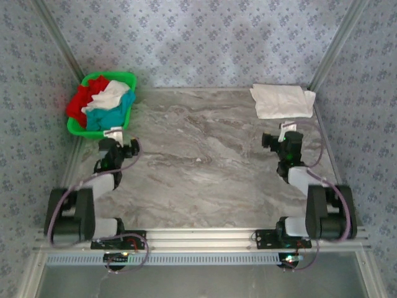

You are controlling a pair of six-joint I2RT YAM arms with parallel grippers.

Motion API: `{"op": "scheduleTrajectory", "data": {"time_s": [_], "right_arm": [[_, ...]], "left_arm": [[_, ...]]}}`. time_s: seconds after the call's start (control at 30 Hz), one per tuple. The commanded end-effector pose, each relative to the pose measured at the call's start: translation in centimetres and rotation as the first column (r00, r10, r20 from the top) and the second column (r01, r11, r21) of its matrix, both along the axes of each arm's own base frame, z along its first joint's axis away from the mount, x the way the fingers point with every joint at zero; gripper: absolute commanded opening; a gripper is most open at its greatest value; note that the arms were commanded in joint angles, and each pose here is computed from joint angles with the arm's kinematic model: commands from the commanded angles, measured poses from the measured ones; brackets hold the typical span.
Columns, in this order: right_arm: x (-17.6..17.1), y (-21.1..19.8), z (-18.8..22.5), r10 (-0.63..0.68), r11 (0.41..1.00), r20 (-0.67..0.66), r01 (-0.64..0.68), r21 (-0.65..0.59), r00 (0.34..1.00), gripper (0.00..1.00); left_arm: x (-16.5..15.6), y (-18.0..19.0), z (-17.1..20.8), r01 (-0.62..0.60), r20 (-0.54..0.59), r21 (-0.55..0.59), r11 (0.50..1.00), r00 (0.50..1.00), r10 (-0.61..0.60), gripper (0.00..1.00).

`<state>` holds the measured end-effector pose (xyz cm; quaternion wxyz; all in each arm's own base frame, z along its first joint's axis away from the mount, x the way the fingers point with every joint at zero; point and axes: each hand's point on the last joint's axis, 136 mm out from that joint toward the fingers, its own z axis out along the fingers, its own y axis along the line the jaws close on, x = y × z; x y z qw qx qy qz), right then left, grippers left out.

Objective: Fold and stack the t-shirts

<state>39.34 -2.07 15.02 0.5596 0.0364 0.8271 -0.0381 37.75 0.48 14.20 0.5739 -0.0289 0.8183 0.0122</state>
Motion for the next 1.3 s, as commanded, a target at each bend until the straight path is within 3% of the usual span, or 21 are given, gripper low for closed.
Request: {"op": "scheduleTrajectory", "data": {"time_s": [0.0,0.07,0.17,0.3,0.4,0.63,0.83,0.97,1.27], "right_arm": [[-0.2,1.2,6.5,0.016,0.998,0.057,-0.019,0.066,0.998,1.00],[0.9,2.6,8.8,0.059,0.994,0.048,-0.063,0.087,0.997,1.00],[3.5,4.5,9.8,0.107,0.987,-0.018,-0.104,0.121,0.994,1.00],[7.0,6.6,9.4,0.167,0.968,-0.099,-0.144,0.206,0.981,1.00],[8.5,8.1,8.9,0.205,0.952,-0.131,-0.166,0.258,0.970,0.99],[7.1,10.4,5.8,0.243,0.952,-0.232,-0.185,0.244,0.942,0.96],[4.9,9.9,4.2,0.224,0.963,-0.271,-0.169,0.212,0.936,0.97],[4.5,9.4,4.0,0.211,0.969,-0.283,-0.163,0.186,0.935,0.97],[4.9,9.6,3.6,0.217,0.968,-0.294,-0.167,0.187,0.931,0.97]], "left_arm": [[-1.2,-0.9,10.6,0.027,0.206,-0.068,0.997,0.979,-0.012,0.98],[-1.0,-0.3,14.6,-0.009,0.207,-0.092,0.996,0.978,0.028,0.98],[1.6,0.6,16.4,-0.047,0.052,-0.095,0.994,0.997,0.052,0.98],[6.4,2.2,13.2,-0.087,-0.215,-0.165,0.983,0.975,0.050,0.98],[10.0,3.0,11.4,-0.101,-0.326,-0.193,0.976,0.945,0.033,0.93],[16.1,4.8,9.6,-0.103,-0.418,-0.131,0.986,0.908,0.039,0.90],[18.9,6.6,6.7,-0.128,-0.471,-0.065,0.990,0.878,0.083,0.87],[19.9,8.2,4.8,-0.161,-0.526,-0.024,0.987,0.841,0.125,0.87],[20.6,9.6,2.3,-0.178,-0.557,-0.029,0.984,0.820,0.132,0.87]]}}
